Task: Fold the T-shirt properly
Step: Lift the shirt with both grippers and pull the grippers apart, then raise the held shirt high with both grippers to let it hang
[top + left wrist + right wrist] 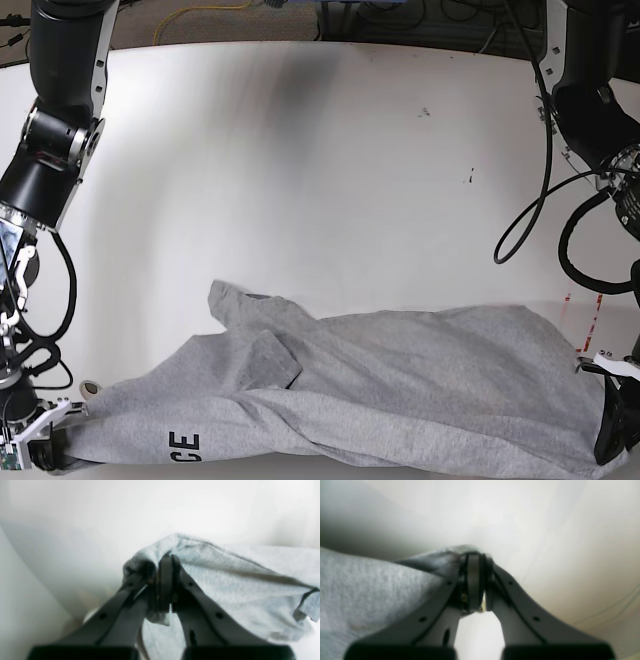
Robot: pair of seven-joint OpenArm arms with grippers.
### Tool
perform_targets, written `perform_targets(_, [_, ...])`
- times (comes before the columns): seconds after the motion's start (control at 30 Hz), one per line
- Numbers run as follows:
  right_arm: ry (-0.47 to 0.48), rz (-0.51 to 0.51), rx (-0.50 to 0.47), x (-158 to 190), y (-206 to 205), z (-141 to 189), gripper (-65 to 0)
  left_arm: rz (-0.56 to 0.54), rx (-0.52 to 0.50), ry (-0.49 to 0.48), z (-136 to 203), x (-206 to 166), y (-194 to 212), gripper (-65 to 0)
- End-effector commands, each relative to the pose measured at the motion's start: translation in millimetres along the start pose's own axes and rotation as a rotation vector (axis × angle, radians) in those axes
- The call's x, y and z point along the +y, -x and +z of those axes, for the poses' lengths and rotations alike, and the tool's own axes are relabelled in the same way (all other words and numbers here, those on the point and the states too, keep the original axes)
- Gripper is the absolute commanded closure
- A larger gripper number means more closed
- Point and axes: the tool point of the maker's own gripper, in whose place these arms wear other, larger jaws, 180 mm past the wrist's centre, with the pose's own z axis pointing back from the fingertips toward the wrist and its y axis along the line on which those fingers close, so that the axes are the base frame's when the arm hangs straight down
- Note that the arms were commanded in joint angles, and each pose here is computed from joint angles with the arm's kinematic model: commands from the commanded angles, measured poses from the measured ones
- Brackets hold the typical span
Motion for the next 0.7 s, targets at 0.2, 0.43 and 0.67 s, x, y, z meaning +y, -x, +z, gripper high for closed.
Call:
perform_targets(0.2, [0.045, 0.027, -0.169, -25.3, -89.6, 2.6, -0.8, -0.032, -0.168, -0.026, -3.0, 14.8, -66.5, 0.0])
perform_targets(0.43, [0.051, 0.020, -0.200, -38.3, -123.8, -5.6, -0.8, -0.019, -0.224, -0.062, -10.7, 34.7, -97.9, 0.0])
perform_targets(0.67, [0.080, 0.006, -0.205, -65.4, -144.5, -7.4, -0.8, 0.004, -0.267, -0.066, -16.3, 45.6, -121.2, 0.0])
